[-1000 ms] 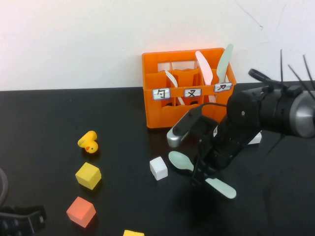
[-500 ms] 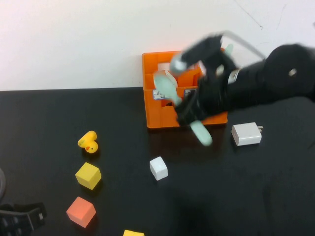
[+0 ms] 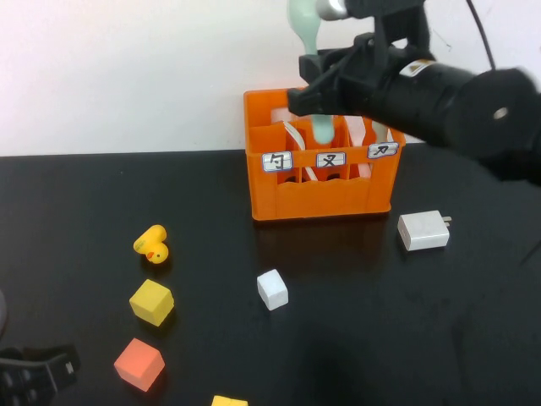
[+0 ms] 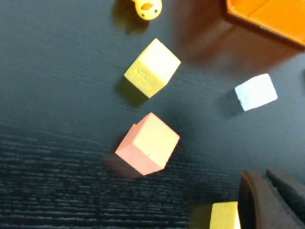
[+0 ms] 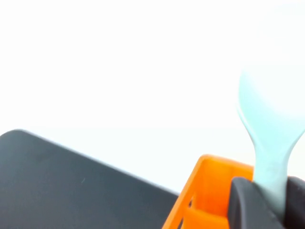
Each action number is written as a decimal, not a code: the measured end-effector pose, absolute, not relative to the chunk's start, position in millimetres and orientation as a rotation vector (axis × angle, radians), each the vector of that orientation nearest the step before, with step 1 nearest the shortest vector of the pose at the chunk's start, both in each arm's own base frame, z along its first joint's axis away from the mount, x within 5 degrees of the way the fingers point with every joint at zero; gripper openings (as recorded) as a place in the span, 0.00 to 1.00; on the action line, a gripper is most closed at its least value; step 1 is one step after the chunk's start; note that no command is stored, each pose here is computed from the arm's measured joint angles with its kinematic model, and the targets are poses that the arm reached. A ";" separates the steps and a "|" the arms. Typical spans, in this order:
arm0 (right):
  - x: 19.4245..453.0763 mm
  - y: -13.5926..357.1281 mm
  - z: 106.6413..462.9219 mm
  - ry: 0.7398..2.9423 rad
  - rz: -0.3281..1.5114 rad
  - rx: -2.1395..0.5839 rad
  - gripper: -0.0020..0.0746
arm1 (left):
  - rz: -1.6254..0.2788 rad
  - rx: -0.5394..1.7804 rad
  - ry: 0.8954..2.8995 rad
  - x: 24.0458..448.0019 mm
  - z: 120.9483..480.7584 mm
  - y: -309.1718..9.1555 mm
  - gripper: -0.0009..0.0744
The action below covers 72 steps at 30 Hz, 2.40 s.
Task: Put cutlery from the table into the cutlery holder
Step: Place the spoon on the box
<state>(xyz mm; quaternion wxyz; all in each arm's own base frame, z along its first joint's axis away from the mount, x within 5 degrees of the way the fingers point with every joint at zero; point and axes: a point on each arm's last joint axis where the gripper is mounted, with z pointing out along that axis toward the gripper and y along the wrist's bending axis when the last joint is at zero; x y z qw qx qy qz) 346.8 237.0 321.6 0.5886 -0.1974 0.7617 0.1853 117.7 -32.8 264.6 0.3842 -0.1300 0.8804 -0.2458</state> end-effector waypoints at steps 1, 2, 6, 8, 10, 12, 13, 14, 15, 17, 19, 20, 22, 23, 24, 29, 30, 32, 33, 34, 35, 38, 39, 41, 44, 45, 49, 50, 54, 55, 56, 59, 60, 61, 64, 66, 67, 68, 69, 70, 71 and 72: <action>348.1 238.5 320.6 1.758 0.417 -0.447 0.19 | -0.628 -0.334 2.239 118.0 264.9 -32.7 0.01; 348.6 242.0 317.9 1.744 0.402 -0.449 0.19 | -0.631 -0.337 2.235 118.2 265.1 -32.8 0.01; 353.7 252.0 305.8 1.704 0.369 -0.445 0.19 | -0.633 -0.339 2.228 118.6 265.6 -32.8 0.01; 359.5 257.6 299.9 1.681 0.351 -0.468 0.19 | -0.633 -0.340 2.226 118.7 265.7 -32.7 0.01; 366.7 263.4 296.2 1.663 0.359 -0.461 0.19 | -0.633 -0.340 2.226 118.7 265.7 -32.7 0.01; 374.9 270.5 293.5 1.646 0.374 -0.458 0.19 | -0.635 -0.341 2.226 118.7 265.8 -32.8 0.01; 378.3 273.5 294.4 1.634 0.380 -0.456 0.19 | -0.636 -0.341 2.226 118.7 265.8 -32.8 0.01; 382.1 276.8 293.9 1.625 0.384 -0.457 0.19 | -0.636 -0.341 2.226 118.7 265.8 -32.8 0.01; 385.5 279.8 293.3 1.617 0.387 -0.459 0.19 | -0.636 -0.341 2.226 118.7 265.8 -32.8 0.01; 391.4 284.6 291.4 1.608 0.395 -0.454 0.19 | -0.637 -0.342 2.226 118.7 265.8 -32.9 0.01; 394.8 289.8 290.4 1.601 0.408 -0.448 0.19 | -0.638 -0.341 2.229 118.5 265.6 -33.0 0.01; 396.7 292.2 289.3 1.597 0.410 -0.449 0.19 | -0.638 -0.341 2.229 118.5 265.6 -33.0 0.01; 400.3 296.0 286.6 1.588 0.404 -0.463 0.19 | -0.638 -0.340 2.229 118.4 265.6 -33.1 0.01; 401.8 297.6 283.1 1.585 0.396 -0.478 0.19 | -0.638 -0.340 2.229 118.4 265.6 -33.1 0.01; 403.3 299.2 280.3 1.578 0.385 -0.495 0.19 | -0.638 -0.340 2.229 118.4 265.6 -33.1 0.01; 408.0 305.4 267.0 1.509 0.326 -0.571 0.19 | -0.638 -0.339 2.232 118.3 265.5 -33.1 0.01; 408.9 306.2 265.8 1.492 0.319 -0.576 0.19 | -0.639 -0.339 2.233 118.2 265.4 -33.2 0.01; 410.1 307.1 262.3 1.481 0.312 -0.579 0.19 | -0.639 -0.338 2.235 118.1 265.3 -33.3 0.01; 410.6 307.5 260.5 1.480 0.310 -0.581 0.19 | -0.639 -0.338 2.235 118.1 265.3 -33.3 0.01; 410.8 307.7 259.5 1.478 0.305 -0.587 0.19 | -0.639 -0.338 2.235 118.1 265.3 -33.3 0.01; 411.3 308.0 257.8 1.473 0.302 -0.589 0.19 | -0.639 -0.338 2.235 118.1 265.3 -33.3 0.01; 411.5 308.3 256.8 1.468 0.290 -0.601 0.19 | -0.640 -0.338 2.237 118.0 265.2 -33.3 0.01; 411.5 308.3 256.8 1.463 0.278 -0.612 0.19 | -0.640 -0.338 2.237 118.0 265.2 -33.3 0.01; 411.5 308.3 256.8 1.443 0.233 -0.653 0.19 | -0.640 -0.338 2.237 118.0 265.2 -33.3 0.01; 411.1 308.8 254.2 1.445 0.190 -0.712 0.19 | -0.640 -0.338 2.237 118.0 265.2 -33.3 0.01; 411.2 309.0 252.7 1.450 0.185 -0.722 0.19 | -0.641 -0.337 2.239 117.8 265.0 -33.4 0.01; 411.7 308.6 251.3 1.461 0.187 -0.713 0.22 | -0.642 -0.336 2.244 117.5 264.8 -33.6 0.01; 412.0 308.3 251.2 1.468 0.192 -0.701 0.24 | -0.642 -0.336 2.244 117.5 264.8 -33.6 0.01; 413.5 306.3 249.5 1.510 0.223 -0.633 0.29 | -0.642 -0.336 2.246 117.4 264.6 -33.7 0.01; 413.8 305.7 249.3 1.521 0.232 -0.613 0.30 | -0.642 -0.336 2.246 117.4 264.6 -33.7 0.01; 414.1 305.2 248.8 1.534 0.242 -0.595 0.31 | -0.643 -0.336 2.246 117.4 264.6 -33.7 0.01; 414.1 304.7 246.4 1.571 0.262 -0.575 0.34 | -0.645 -0.333 2.257 116.7 264.0 -34.1 0.01; 413.9 304.8 245.3 1.585 0.267 -0.576 0.35 | -0.647 -0.332 2.262 116.4 263.7 -34.3 0.01; 413.7 305.0 244.4 1.594 0.270 -0.579 0.36 | -0.647 -0.331 2.264 116.2 263.6 -34.3 0.01; 412.9 305.3 243.4 1.614 0.278 -0.589 0.37 | -0.643 -0.322 2.264 116.2 263.6 -34.3 0.01; 409.9 304.5 250.9 1.623 0.287 -0.603 0.37 | -0.637 -0.307 2.265 116.2 263.6 -34.4 0.01; 407.5 303.7 257.5 1.626 0.295 -0.610 0.36 | -0.632 -0.290 2.262 115.9 263.9 -34.5 0.01; 405.2 302.7 264.2 1.624 0.299 -0.617 0.35 | -0.628 -0.271 2.256 115.1 264.7 -34.7 0.01; 401.6 301.2 274.6 1.616 0.304 -0.629 0.33 | -0.625 -0.254 2.247 113.9 265.7 -34.8 0.01; 397.5 299.3 286.3 1.602 0.304 -0.646 0.30 | -0.621 -0.226 2.233 112.1 267.4 -35.1 0.01; 393.6 297.7 295.2 1.594 0.300 -0.670 0.28 | -0.621 -0.196 2.212 109.6 269.8 -35.6 0.01; 388.5 295.3 306.8 1.581 0.294 -0.699 0.24 | -0.619 -0.164 2.188 106.6 272.4 -36.1 0.01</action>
